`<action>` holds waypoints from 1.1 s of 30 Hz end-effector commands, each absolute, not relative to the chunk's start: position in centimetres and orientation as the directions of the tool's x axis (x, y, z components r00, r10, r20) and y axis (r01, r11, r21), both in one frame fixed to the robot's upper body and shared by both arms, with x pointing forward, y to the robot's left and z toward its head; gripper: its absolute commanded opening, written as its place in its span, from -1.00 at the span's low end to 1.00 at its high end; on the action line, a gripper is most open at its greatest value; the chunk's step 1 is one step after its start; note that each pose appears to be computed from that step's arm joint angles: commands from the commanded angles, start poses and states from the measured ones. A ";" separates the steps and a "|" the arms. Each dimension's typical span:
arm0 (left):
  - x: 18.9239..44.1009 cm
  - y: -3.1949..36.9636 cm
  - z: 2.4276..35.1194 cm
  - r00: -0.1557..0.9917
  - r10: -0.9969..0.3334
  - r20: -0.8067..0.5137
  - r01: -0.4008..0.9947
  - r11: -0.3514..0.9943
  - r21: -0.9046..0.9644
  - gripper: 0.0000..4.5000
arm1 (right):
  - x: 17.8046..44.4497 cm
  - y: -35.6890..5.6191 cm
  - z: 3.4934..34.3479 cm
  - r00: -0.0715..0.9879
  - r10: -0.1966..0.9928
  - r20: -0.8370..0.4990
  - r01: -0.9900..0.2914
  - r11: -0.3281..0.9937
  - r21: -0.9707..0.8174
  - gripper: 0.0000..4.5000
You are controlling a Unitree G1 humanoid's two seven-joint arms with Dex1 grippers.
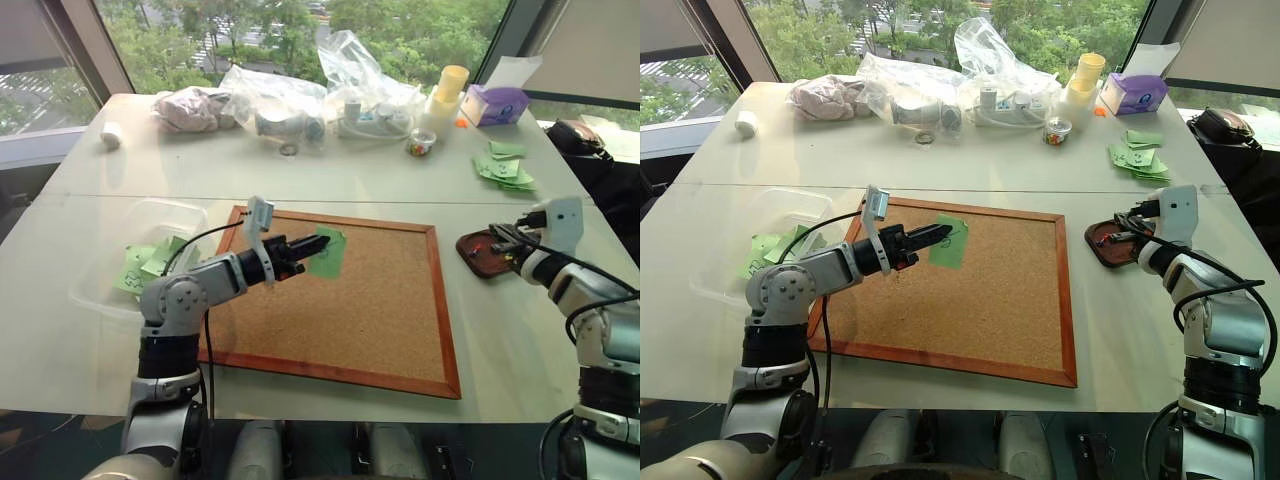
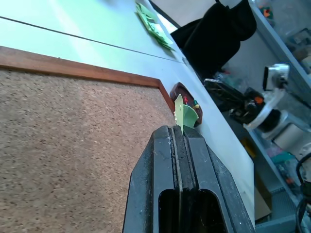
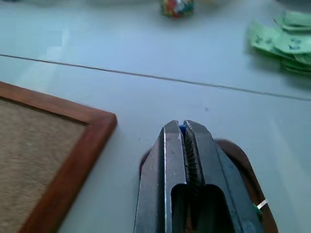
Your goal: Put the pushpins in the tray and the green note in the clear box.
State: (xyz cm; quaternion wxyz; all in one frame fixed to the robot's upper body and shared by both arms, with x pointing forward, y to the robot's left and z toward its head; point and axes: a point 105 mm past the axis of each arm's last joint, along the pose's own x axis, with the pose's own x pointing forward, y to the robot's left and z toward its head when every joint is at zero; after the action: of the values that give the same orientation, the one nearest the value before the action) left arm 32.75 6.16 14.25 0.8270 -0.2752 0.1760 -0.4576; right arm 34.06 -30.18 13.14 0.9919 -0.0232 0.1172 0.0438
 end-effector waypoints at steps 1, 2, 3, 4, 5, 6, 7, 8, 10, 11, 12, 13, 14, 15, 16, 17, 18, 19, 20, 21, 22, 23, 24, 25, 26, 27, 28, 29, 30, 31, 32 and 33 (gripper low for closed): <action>32.2 5.6 16.1 0.501 -0.865 0.006 0.738 0.423 -0.526 -0.98 | 34.3 -31.9 13.7 0.979 0.027 -0.204 -0.042 0.996 -0.072 -1.00; 32.2 5.8 16.3 0.504 -0.864 0.010 0.745 0.429 -0.510 -0.98 | 34.4 -32.1 13.4 0.977 0.021 -0.213 -0.036 0.997 -0.064 -1.00; 32.2 5.9 16.6 0.509 -0.861 0.017 0.753 0.436 -0.493 -0.98 | 34.5 -32.4 12.9 0.974 0.014 -0.226 -0.028 0.998 -0.058 -1.00; 32.2 6.0 16.8 0.513 -0.858 0.021 0.759 0.442 -0.478 -0.98 | 34.5 -32.6 12.6 0.972 0.011 -0.233 -0.026 0.998 -0.061 -1.00; 32.2 6.2 17.2 0.521 -0.853 0.028 0.764 0.452 -0.460 -0.98 | 34.6 -32.7 12.2 0.971 0.016 -0.240 -0.031 0.998 -0.059 -1.00; 32.2 6.4 17.5 0.527 -0.849 0.035 0.767 0.458 -0.449 -0.98 | 34.6 -32.7 12.0 0.969 0.020 -0.245 -0.036 0.998 -0.059 -1.00; 32.3 6.6 17.9 0.537 -0.842 0.040 0.768 0.469 -0.437 -1.00 | 34.6 -32.7 11.7 0.968 0.023 -0.250 -0.041 0.997 -0.068 -0.88; 32.4 6.9 18.2 0.547 -0.836 0.045 0.768 0.479 -0.426 -1.00 | 34.7 -32.7 11.6 0.967 0.027 -0.254 -0.047 0.996 -0.073 -0.74; 32.4 7.3 18.8 0.561 -0.826 0.056 0.770 0.496 -0.402 -1.00 | 34.7 -32.8 11.6 0.967 0.030 -0.254 -0.050 0.996 -0.076 -0.43; 32.4 7.6 19.0 0.572 -0.818 0.058 0.768 0.510 -0.387 -1.00 | 34.7 -32.8 11.7 0.967 0.033 -0.252 -0.054 0.996 -0.077 -0.23; 32.4 7.9 19.2 0.582 -0.811 0.058 0.767 0.524 -0.371 -1.00 | 34.7 -32.7 11.9 0.968 0.040 -0.247 -0.060 0.995 -0.075 0.00; 32.4 8.2 19.5 0.591 -0.804 0.061 0.766 0.535 -0.356 -1.00 | 34.6 -32.6 12.1 0.969 0.047 -0.244 -0.067 0.995 -0.073 0.23; 32.4 8.5 19.7 0.598 -0.798 0.067 0.765 0.544 -0.344 -1.00 | 34.6 -32.5 12.3 0.969 0.052 -0.241 -0.072 0.995 -0.074 0.47; 32.4 8.9 20.1 0.606 -0.792 0.075 0.764 0.553 -0.332 -1.00 | 34.5 -32.5 12.4 0.969 0.054 -0.241 -0.074 0.995 -0.074 0.67; 32.5 9.5 20.7 0.621 -0.780 0.084 0.760 0.571 -0.311 -1.00 | 34.5 -32.4 12.6 0.970 0.060 -0.236 -0.080 0.994 -0.077 0.91; 32.5 9.9 21.0 0.630 -0.771 0.090 0.756 0.583 -0.297 -1.00 | 34.5 -32.4 12.8 0.971 0.063 -0.232 -0.084 0.993 -0.079 0.98; 32.6 10.2 21.3 0.638 -0.764 0.095 0.753 0.594 -0.284 -1.00 | 34.5 -32.3 12.9 0.971 0.067 -0.229 -0.087 0.993 -0.078 0.98; 32.6 10.5 21.6 0.644 -0.758 0.100 0.750 0.601 -0.275 -1.00 | 34.5 -32.3 13.0 0.971 0.069 -0.229 -0.089 0.993 -0.079 0.98; 32.7 10.9 21.9 0.656 -0.748 0.100 0.744 0.617 -0.257 -1.00 | 34.6 -32.3 13.2 0.971 0.071 -0.227 -0.093 0.992 -0.086 0.98; 32.8 11.6 22.3 0.675 -0.731 0.099 0.731 0.644 -0.226 -1.00 | 34.6 -32.2 13.5 0.972 0.077 -0.221 -0.099 0.991 -0.087 0.98; 33.0 12.4 22.7 0.696 -0.712 0.096 0.714 0.671 -0.198 -1.00 | 34.7 -32.1 13.9 0.973 0.089 -0.211 -0.110 0.990 -0.088 0.98; 33.0 13.1 23.1 0.714 -0.693 0.096 0.698 0.695 -0.174 -1.00 | 34.7 -31.8 14.4 0.974 0.103 -0.202 -0.124 0.988 -0.091 0.98; 33.2 14.1 23.6 0.739 -0.666 0.101 0.673 0.726 -0.141 -1.00 | 34.7 -31.4 15.0 0.973 0.132 -0.191 -0.150 0.985 -0.085 0.98; 33.3 15.2 24.1 0.763 -0.638 0.103 0.646 0.754 -0.120 -1.00 | 34.7 -30.5 15.7 0.965 0.186 -0.182 -0.202 0.977 -0.068 0.98; 33.4 15.7 24.8 0.776 -0.621 0.108 0.630 0.769 -0.105 -1.00 | 34.6 -30.0 16.5 0.959 0.224 -0.176 -0.237 0.970 -0.057 0.98; 33.4 16.8 25.2 0.798 -0.594 0.100 0.601 0.797 -0.064 -1.00 | 34.3 -28.4 17.5 0.933 0.321 -0.165 -0.331 0.943 -0.036 0.98; 33.4 17.6 25.7 0.812 -0.577 0.093 0.581 0.813 -0.031 -1.00 | 33.8 -26.8 18.6 0.895 0.417 -0.157 -0.426 0.904 -0.026 0.98; 33.2 18.3 26.2 0.821 -0.564 0.083 0.565 0.825 0.013 -1.00 | 33.2 -25.0 19.9 0.843 0.518 -0.144 -0.527 0.849 -0.037 0.98; 33.1 19.0 26.6 0.829 -0.554 0.073 0.552 0.832 0.050 -1.00 | 32.5 -23.6 20.9 0.792 0.596 -0.135 -0.605 0.795 -0.039 0.98; 33.0 19.2 27.0 0.831 -0.552 0.064 0.548 0.833 0.072 -1.00 | 32.1 -22.8 21.8 0.754 0.643 -0.130 -0.653 0.757 -0.041 0.98; 32.9 19.6 27.0 0.834 -0.550 0.049 0.544 0.833 0.097 -1.00 | 31.7 -21.8 22.6 0.709 0.693 -0.128 -0.702 0.711 -0.040 0.98; 33.0 19.9 27.2 0.838 -0.545 0.037 0.538 0.835 0.111 -1.00 | 31.4 -21.1 23.2 0.674 0.727 -0.131 -0.736 0.675 -0.039 0.98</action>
State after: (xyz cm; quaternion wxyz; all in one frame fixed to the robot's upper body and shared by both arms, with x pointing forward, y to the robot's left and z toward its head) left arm 33.38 19.61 25.58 0.9586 0.0267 -0.0070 -0.2834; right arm 32.36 -22.66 21.69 0.9341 -0.0386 0.0636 0.3492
